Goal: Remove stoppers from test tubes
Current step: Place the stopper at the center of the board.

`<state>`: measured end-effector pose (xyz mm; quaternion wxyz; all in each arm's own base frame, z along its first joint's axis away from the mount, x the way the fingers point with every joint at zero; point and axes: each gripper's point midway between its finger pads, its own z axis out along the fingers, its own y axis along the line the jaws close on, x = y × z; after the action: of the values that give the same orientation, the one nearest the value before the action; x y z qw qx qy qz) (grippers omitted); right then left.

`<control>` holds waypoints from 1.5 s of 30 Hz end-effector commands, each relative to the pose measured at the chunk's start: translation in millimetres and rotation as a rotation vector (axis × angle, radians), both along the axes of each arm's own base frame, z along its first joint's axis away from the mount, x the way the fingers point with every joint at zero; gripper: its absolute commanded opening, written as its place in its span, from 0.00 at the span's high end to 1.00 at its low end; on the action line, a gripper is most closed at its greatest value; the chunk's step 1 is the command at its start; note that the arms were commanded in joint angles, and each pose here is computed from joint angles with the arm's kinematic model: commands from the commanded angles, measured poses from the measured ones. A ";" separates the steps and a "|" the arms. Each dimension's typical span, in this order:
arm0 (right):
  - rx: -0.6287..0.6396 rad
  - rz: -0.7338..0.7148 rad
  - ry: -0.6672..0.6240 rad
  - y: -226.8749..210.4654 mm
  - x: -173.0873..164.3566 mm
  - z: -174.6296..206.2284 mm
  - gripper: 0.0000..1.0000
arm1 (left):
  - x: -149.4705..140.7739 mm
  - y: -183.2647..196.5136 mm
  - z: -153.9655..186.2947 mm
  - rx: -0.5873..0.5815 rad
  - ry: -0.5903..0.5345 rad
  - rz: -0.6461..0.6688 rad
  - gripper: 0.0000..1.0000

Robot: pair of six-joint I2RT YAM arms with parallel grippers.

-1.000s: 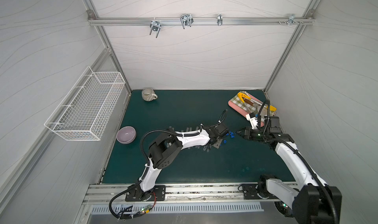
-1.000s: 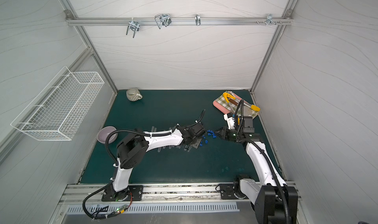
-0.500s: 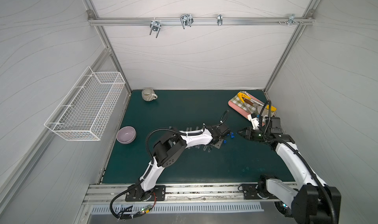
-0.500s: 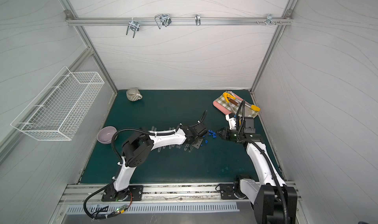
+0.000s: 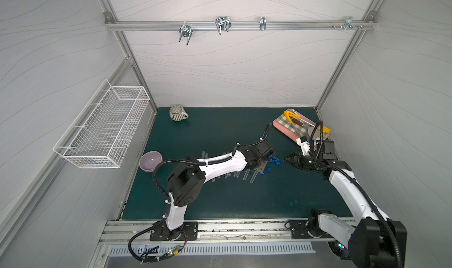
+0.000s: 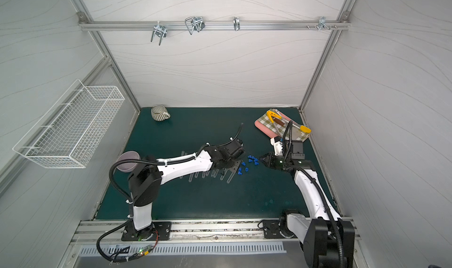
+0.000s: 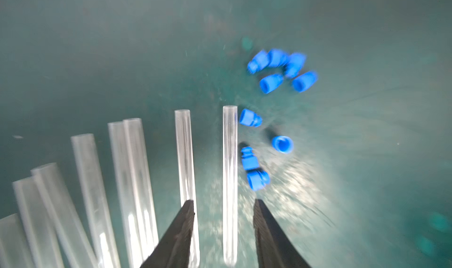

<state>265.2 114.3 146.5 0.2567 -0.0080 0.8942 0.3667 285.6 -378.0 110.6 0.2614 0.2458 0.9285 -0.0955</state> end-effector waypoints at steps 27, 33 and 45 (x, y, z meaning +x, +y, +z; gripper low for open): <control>-0.184 0.022 0.242 34.5 18.4 -110.7 0.80 | -59.7 110.3 75.3 -0.198 -0.182 0.027 0.41; -0.198 0.016 0.240 32.3 20.0 -112.7 0.75 | -58.5 112.3 73.0 -0.190 -0.181 0.031 0.40; -0.205 0.015 0.169 30.4 23.3 -91.5 0.65 | -53.9 131.2 68.4 -0.140 -0.179 0.073 0.32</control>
<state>283.5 144.5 37.9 0.1492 0.0036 0.9491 0.2773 226.9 -256.6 170.8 0.3491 0.2133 0.9021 -0.1371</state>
